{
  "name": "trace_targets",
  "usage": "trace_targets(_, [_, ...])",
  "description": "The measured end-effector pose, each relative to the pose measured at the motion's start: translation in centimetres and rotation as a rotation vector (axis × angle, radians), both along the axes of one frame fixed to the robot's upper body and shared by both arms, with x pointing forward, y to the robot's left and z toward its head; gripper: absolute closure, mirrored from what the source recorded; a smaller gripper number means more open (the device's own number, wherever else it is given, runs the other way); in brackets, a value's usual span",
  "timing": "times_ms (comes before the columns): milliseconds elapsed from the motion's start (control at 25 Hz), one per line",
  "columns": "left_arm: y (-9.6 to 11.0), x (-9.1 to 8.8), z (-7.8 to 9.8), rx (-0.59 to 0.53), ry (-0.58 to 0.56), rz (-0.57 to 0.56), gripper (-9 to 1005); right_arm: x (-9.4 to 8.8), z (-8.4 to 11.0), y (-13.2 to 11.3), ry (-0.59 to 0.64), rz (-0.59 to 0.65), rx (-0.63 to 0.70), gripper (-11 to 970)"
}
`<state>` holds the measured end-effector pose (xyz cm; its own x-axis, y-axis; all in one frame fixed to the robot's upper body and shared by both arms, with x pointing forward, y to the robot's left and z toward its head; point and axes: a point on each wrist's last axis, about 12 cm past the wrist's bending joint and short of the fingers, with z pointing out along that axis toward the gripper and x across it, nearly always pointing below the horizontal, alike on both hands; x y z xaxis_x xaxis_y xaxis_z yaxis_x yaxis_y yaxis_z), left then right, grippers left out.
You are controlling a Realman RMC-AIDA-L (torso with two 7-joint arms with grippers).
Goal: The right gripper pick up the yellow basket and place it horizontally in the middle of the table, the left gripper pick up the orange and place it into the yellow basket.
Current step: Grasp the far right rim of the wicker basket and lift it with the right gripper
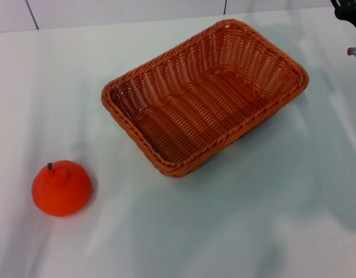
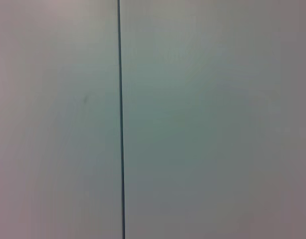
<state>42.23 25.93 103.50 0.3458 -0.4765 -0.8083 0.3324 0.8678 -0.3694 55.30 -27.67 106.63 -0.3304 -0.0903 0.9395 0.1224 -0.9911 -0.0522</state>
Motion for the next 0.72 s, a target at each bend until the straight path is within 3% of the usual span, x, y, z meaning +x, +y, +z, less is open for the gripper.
trace_targets(480, [-0.30, 0.35, 0.16, -0.006, -0.008, -0.007, 134, -0.17, -0.05, -0.34, -0.001, -0.012, 0.011, 13])
trace_targets(720, [-0.40, 0.54, 0.14, -0.009, -0.002, -0.008, 134, 0.62, 0.03, -0.82, 0.036, 0.019, 0.045, 13])
